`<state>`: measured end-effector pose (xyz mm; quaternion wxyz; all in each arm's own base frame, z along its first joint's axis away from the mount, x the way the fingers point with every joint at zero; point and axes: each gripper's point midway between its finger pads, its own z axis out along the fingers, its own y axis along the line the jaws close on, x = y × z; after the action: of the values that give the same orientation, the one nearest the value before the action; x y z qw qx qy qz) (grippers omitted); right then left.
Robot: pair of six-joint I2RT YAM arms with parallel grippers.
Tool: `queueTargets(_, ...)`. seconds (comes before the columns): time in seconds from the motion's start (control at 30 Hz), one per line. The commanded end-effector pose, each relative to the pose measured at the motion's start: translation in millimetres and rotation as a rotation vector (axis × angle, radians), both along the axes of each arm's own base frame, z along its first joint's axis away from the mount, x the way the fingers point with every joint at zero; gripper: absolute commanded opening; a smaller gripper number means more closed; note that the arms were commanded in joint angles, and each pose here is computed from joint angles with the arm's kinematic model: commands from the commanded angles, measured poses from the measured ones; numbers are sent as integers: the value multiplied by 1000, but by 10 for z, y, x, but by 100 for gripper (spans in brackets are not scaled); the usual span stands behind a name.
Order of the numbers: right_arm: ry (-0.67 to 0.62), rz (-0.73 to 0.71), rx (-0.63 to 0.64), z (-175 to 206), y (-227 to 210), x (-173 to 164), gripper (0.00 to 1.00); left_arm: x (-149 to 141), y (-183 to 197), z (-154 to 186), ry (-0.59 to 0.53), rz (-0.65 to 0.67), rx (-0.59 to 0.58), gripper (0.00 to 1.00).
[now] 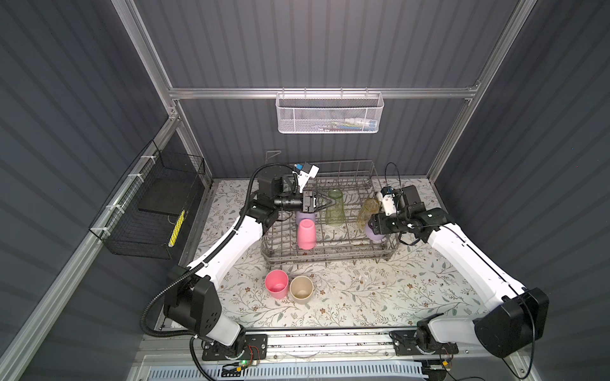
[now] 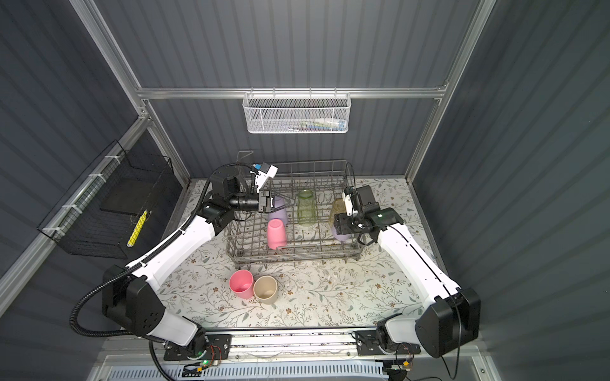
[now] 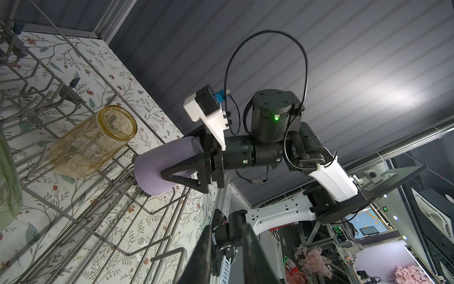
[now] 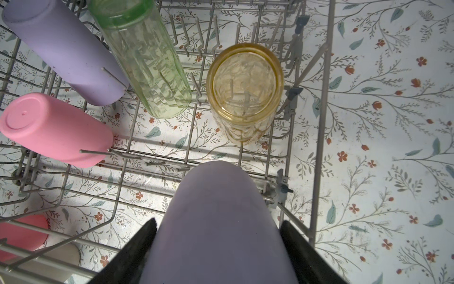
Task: Load cups into a dish rack
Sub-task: Place the cup upside down at the dish rack.
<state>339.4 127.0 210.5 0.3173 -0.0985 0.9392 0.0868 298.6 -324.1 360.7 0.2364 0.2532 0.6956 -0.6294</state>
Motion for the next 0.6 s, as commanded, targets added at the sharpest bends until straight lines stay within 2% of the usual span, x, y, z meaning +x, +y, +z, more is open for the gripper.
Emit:
queueTargets(0.0, -22, 0, -18, -56, 25, 81, 35, -20, 21, -38, -6, -23, 3, 24)
queueTargets(0.57, 17, -28, -83, -350, -26, 118, 36, -39, 33, -63, 0, -27, 2, 24)
